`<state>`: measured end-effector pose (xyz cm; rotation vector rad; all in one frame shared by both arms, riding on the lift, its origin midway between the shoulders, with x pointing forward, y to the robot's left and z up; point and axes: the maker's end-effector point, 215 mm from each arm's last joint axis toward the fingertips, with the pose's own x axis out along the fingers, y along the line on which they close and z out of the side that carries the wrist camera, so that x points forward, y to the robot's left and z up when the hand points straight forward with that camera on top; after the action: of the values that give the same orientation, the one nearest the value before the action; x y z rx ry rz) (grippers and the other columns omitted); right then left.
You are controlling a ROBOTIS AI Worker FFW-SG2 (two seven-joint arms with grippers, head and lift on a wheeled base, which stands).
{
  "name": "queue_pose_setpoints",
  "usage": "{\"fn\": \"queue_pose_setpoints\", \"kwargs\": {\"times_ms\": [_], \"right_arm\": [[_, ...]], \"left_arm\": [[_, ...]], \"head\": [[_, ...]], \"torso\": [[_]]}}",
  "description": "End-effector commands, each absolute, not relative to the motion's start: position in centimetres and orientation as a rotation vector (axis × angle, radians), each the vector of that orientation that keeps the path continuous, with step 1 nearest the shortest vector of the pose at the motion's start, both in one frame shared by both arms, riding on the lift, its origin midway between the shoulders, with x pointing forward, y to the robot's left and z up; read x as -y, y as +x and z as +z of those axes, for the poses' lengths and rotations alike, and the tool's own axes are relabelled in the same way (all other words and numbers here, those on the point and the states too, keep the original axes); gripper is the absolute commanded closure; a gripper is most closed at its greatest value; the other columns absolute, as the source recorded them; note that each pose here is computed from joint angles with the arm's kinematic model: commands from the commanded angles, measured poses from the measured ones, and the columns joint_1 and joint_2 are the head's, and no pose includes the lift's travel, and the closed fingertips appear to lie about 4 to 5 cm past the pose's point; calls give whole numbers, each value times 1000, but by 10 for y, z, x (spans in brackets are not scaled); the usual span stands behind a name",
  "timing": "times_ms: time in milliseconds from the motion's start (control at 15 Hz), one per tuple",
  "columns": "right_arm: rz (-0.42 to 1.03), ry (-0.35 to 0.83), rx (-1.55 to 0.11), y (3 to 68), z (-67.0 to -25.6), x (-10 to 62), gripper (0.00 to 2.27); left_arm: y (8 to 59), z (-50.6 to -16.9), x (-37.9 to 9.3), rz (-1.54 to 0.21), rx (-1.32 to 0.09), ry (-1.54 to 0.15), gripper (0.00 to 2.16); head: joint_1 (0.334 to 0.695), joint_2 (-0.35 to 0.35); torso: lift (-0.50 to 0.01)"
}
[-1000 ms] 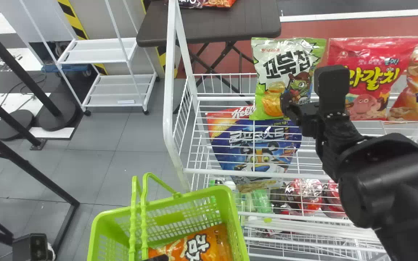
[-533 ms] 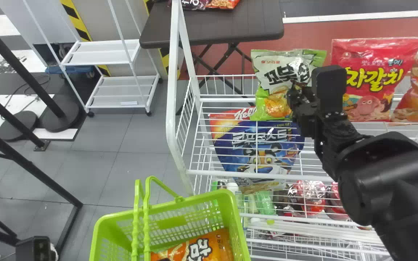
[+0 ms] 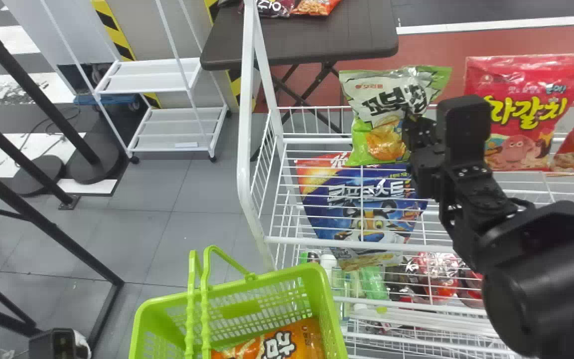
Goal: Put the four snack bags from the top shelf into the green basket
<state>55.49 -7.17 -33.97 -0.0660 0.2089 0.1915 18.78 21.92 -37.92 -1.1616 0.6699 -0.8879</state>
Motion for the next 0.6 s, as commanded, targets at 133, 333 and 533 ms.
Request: {"fn": "queue_pose_setpoints", "kwargs": {"times_ms": [133, 333, 533], "right_arm": [[261, 7, -323, 477, -333, 52, 2246], [389, 50, -480, 415, -357, 13, 2246], [525, 92, -602, 364, -374, -27, 2246]], "left_arm": [[190, -376, -222, -889, -655, -1165, 2148], [191, -376, -222, -893, -651, -1163, 2148], [191, -376, -222, -893, -651, -1163, 2148]], "head": [[695, 242], [695, 304], [695, 350]], "torso": [[-1], [-1], [-1]]}}
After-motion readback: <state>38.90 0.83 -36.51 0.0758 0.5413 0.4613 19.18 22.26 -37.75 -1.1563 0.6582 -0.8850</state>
